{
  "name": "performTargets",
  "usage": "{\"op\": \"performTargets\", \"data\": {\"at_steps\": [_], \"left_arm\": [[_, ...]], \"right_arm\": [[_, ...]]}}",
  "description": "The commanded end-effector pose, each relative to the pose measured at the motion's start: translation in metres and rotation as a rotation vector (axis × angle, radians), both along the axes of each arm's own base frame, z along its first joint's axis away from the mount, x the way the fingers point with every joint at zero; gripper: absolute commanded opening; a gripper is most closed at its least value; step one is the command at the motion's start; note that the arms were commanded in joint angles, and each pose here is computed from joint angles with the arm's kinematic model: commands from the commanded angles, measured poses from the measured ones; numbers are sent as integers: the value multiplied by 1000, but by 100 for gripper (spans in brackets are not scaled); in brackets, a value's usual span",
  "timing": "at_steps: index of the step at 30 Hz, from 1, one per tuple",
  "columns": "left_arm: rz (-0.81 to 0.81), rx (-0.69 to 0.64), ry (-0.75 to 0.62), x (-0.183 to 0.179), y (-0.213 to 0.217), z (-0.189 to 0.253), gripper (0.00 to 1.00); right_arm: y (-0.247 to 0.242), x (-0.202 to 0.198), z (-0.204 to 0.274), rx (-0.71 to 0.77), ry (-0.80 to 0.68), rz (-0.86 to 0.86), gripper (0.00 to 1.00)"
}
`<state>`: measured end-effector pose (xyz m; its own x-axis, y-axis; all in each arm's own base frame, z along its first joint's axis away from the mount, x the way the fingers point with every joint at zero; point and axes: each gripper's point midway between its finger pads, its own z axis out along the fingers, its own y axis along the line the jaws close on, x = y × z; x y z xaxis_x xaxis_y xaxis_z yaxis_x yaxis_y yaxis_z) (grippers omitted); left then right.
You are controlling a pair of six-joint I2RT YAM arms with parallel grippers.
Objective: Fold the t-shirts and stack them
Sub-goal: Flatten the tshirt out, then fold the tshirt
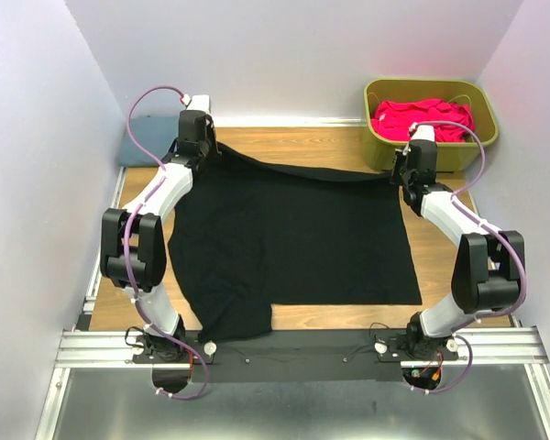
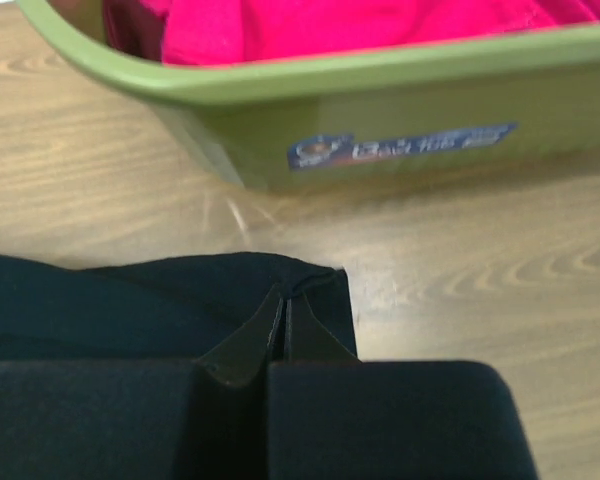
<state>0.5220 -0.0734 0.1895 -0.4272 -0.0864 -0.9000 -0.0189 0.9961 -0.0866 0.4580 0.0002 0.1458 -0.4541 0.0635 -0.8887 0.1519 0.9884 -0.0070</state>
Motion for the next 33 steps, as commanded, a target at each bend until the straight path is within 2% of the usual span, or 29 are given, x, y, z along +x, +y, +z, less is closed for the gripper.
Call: {"op": "performTargets", "data": {"at_steps": [1, 8, 18, 31, 33], "left_arm": [[-26, -76, -46, 11, -10, 20, 0], [12, -120, 15, 11, -3, 20, 0], [76, -211, 172, -39, 7, -1, 0], [105, -298, 233, -91, 6, 13, 0], [117, -313, 234, -99, 6, 15, 0]], "right_arm": [[-6, 20, 8, -27, -69, -11, 1], [-4, 30, 11, -18, -79, -8, 1], [-1, 7, 13, 31, -65, -15, 1], [-2, -12, 16, 62, -8, -45, 1], [-2, -21, 8, 65, 36, -52, 0]]}}
